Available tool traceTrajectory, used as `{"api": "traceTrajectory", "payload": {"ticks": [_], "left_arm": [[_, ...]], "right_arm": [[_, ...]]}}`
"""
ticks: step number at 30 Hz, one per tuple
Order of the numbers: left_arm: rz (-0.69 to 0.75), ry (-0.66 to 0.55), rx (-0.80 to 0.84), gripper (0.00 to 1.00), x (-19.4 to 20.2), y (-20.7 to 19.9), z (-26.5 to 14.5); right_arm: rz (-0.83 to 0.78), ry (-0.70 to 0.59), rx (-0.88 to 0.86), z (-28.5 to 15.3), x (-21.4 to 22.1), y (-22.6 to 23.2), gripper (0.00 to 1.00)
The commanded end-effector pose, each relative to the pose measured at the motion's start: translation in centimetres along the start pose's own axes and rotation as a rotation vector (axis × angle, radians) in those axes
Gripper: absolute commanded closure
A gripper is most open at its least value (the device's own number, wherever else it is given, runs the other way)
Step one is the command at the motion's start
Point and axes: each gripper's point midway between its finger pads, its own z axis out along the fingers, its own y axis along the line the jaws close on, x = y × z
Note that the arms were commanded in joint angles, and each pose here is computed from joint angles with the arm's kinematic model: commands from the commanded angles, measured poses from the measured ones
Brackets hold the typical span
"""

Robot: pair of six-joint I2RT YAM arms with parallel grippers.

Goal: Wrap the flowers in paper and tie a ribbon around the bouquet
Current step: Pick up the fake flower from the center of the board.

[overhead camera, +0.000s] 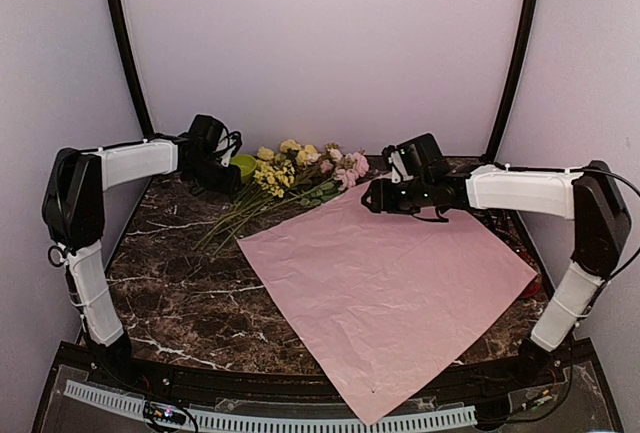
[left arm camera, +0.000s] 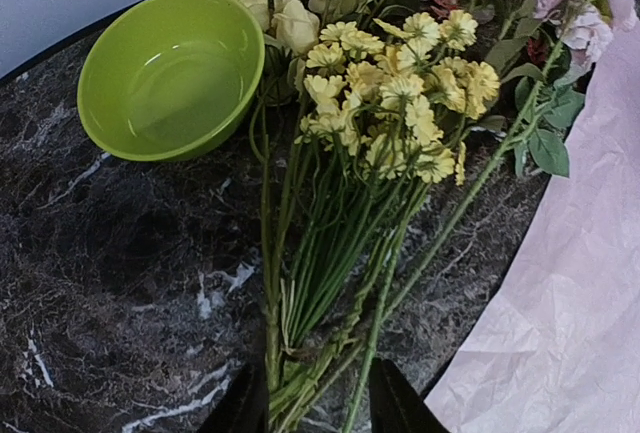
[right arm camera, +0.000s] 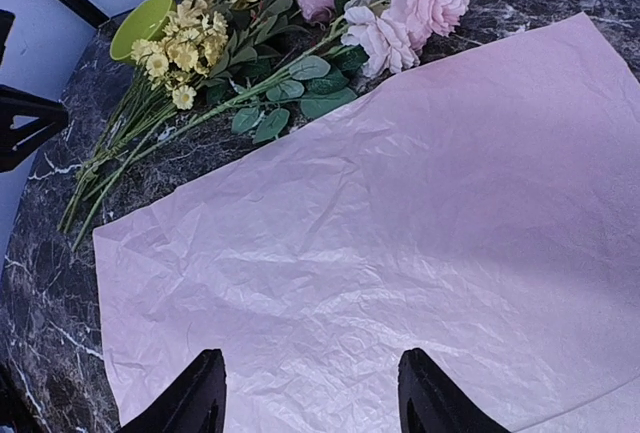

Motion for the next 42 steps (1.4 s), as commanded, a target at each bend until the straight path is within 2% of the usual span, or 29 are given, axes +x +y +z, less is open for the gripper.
{"api": "traceTrajectory", "payload": {"ticks": [1,4,11,16,21,25,29,31,34,39,42], "left_arm": [[0.056,0.058,-0.038,0.7,-0.1,1.0,2.6],[0.028,0.098,-0.063,0.76,0.3,2.4,4.7],[0.037,0.153,-0.105,0.78,2.1,3.5,6.7],[0.045,0.173,-0.125,0.83,3.0,3.9,7.5],[0.065,0.171,-0.163,0.82,2.8,4.6,7.5],[0.097,0.199,-0.198,0.74,3.2,5.4,7.9],[0.105,0.24,-0.211,0.72,4.4,5.8,9.1],[0.102,0.245,-0.187,0.77,4.6,5.4,9.4],[0.088,0.235,-0.149,0.99,4.3,4.7,9.1],[0.112,0.119,-0.077,1.0,1.1,2.9,6.3],[0.137,0.037,-0.1,1.0,-1.1,2.7,3.6]], "right_arm": [[-0.044,-0.009,0.042,-1.0,0.1,-0.9,0.41],[-0.041,0.007,0.062,-1.1,1.1,-1.6,0.4],[-0.039,0.017,0.085,-1.2,1.9,-2.3,0.4],[-0.038,0.02,0.081,-1.0,2.1,-2.3,0.39],[-0.033,0.031,0.068,-0.8,2.3,-2.1,0.39],[-0.031,0.042,0.06,-0.6,2.6,-2.1,0.39],[-0.026,0.044,0.051,-0.5,2.9,-2.0,0.39],[-0.024,0.051,0.047,-0.4,2.9,-2.0,0.39],[-0.022,0.048,0.051,-0.6,3.0,-2.1,0.39],[-0.025,0.051,0.053,-0.6,2.8,-2.0,0.38],[-0.027,0.051,0.057,-0.5,2.8,-2.1,0.38]]}}
